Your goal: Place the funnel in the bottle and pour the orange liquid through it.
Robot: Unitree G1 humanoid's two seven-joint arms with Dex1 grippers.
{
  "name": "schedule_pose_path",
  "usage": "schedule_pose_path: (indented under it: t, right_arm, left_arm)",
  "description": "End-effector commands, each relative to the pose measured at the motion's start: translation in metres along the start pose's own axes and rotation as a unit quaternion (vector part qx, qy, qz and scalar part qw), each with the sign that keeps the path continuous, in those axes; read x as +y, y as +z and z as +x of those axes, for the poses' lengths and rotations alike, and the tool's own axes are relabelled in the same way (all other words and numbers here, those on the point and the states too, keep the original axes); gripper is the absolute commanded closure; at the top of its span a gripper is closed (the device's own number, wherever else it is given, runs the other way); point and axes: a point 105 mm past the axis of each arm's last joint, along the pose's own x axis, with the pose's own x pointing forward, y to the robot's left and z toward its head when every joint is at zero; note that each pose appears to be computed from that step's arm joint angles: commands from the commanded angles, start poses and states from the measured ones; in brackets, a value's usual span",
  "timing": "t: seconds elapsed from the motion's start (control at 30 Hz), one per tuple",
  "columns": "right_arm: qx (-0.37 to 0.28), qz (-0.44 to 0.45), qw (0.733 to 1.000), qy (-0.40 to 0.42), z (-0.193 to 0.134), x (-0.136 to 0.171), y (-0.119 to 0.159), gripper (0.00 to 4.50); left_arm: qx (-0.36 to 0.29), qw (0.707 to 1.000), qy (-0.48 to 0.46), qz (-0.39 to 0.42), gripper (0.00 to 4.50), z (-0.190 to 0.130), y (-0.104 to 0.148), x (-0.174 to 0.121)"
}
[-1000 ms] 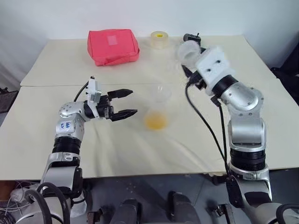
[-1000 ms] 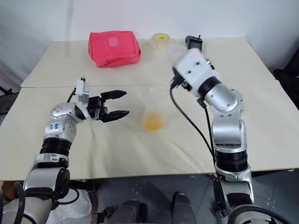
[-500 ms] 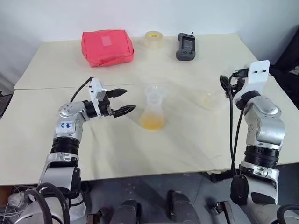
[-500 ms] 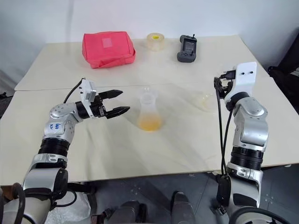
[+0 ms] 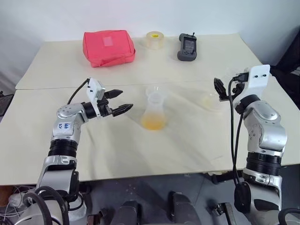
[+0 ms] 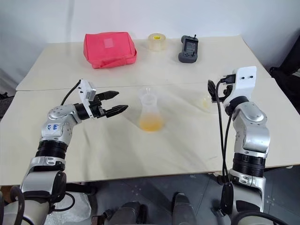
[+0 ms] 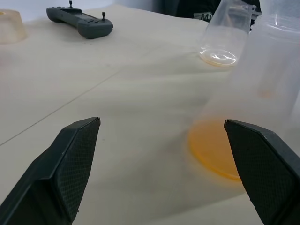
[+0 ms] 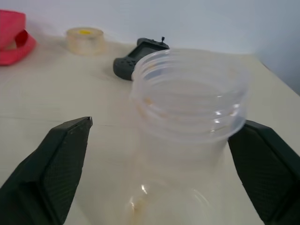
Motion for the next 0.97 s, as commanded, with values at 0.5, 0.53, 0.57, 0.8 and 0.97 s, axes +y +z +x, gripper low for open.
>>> schedule_pose_path:
  t: [0.5, 0.53, 0.57, 0.8, 0.97]
  right_arm:
    - [-0.061, -0.098, 0.939, 0.325, -0.083, 0.05, 0.056, 0.02]
    - [-0.038, -0.104, 0.925, 0.364, -0.096, 0.054, 0.047, 0.02]
    - [-0.016, -0.097, 0.911, 0.401, -0.11, 0.057, 0.04, 0.02]
    - [0.093, -0.109, 0.897, 0.419, -0.139, 0.028, -0.007, 0.02]
    - [0.104, -0.099, 0.911, 0.387, -0.14, 0.007, -0.021, 0.02]
  left_arm:
    - [0.038, 0.996, -0.08, 0.021, 0.0, -0.04, -0.003, -0.011]
    - [0.055, 0.994, -0.092, 0.02, 0.0, -0.048, -0.008, -0.013]
    - [0.06, 0.993, -0.095, 0.023, 0.0, -0.056, -0.011, -0.013]
    - [0.077, 0.994, -0.078, 0.017, 0.0, -0.087, -0.022, -0.01]
    - [0.063, 0.994, -0.09, 0.004, 0.0, -0.1, -0.021, -0.02]
